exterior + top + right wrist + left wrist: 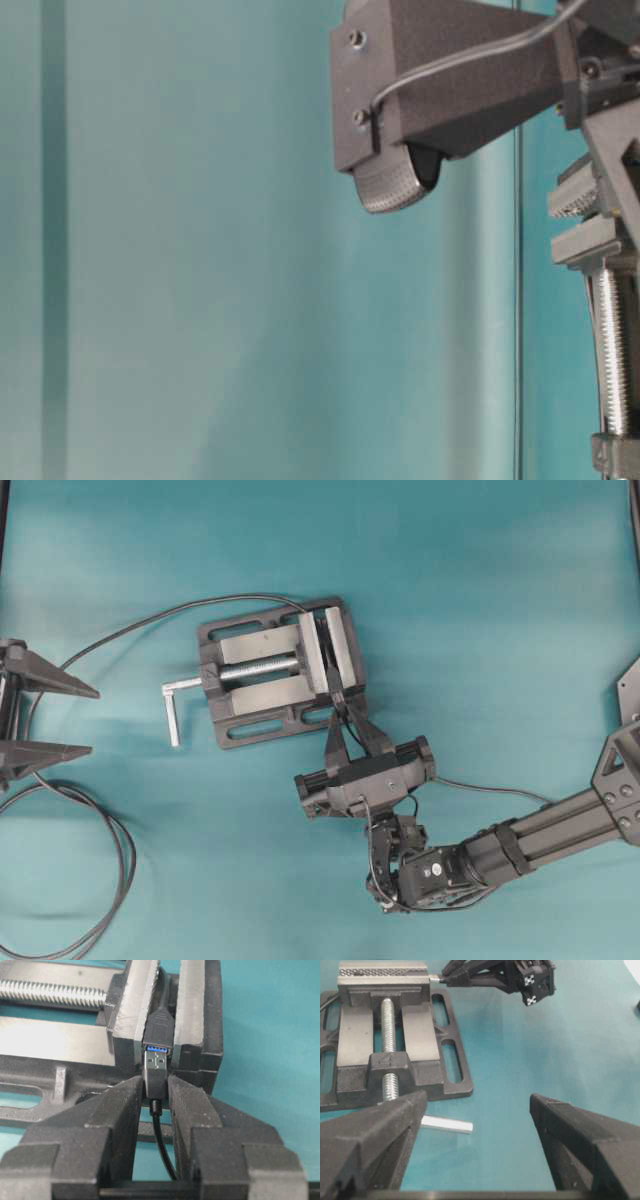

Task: Insert the USB cable into the fixed female connector.
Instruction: 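Push the USB plug forward into the female port with the right gripper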

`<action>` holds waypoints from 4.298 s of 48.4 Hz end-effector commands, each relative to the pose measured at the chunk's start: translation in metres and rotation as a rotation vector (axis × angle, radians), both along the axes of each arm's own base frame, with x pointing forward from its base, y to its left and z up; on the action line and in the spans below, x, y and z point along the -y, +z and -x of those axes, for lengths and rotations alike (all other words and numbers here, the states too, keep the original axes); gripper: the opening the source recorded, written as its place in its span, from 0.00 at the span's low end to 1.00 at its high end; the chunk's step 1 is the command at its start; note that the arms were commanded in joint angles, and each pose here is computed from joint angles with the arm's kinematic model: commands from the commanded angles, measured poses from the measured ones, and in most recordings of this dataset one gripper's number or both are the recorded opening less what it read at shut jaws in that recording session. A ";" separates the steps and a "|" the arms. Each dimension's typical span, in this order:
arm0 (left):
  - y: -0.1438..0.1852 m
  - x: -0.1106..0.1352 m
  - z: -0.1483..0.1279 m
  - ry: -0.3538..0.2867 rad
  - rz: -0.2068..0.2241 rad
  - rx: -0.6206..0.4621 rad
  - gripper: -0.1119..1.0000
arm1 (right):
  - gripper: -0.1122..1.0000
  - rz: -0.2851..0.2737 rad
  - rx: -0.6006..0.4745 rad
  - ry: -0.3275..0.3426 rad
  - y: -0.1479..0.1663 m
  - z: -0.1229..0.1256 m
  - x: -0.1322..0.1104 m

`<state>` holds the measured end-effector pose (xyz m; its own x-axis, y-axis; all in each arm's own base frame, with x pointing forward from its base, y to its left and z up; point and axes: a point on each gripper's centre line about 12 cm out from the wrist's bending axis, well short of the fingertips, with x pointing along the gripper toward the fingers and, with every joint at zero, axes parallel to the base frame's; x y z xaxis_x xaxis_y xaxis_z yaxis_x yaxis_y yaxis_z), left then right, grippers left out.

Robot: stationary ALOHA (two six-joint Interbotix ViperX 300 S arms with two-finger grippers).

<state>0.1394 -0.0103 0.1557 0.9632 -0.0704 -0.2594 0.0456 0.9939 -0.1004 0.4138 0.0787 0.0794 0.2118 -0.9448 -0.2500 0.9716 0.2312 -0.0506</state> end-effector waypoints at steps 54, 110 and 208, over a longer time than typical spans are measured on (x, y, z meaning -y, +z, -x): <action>0.003 -0.002 -0.002 0.015 -0.013 0.009 1.00 | 0.30 0.009 0.050 -0.075 0.016 -0.008 0.021; 0.003 -0.003 -0.002 0.017 -0.013 0.008 1.00 | 0.30 0.059 0.080 -0.173 0.010 -0.023 0.069; 0.002 -0.006 -0.002 0.039 -0.021 0.006 1.00 | 0.45 -0.037 0.105 -0.149 0.012 -0.016 0.078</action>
<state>0.1392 -0.0047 0.1544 0.9652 -0.0317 -0.2594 0.0061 0.9951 -0.0988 0.4232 0.0512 0.0761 0.1963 -0.9442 -0.2645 0.9798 0.1992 0.0164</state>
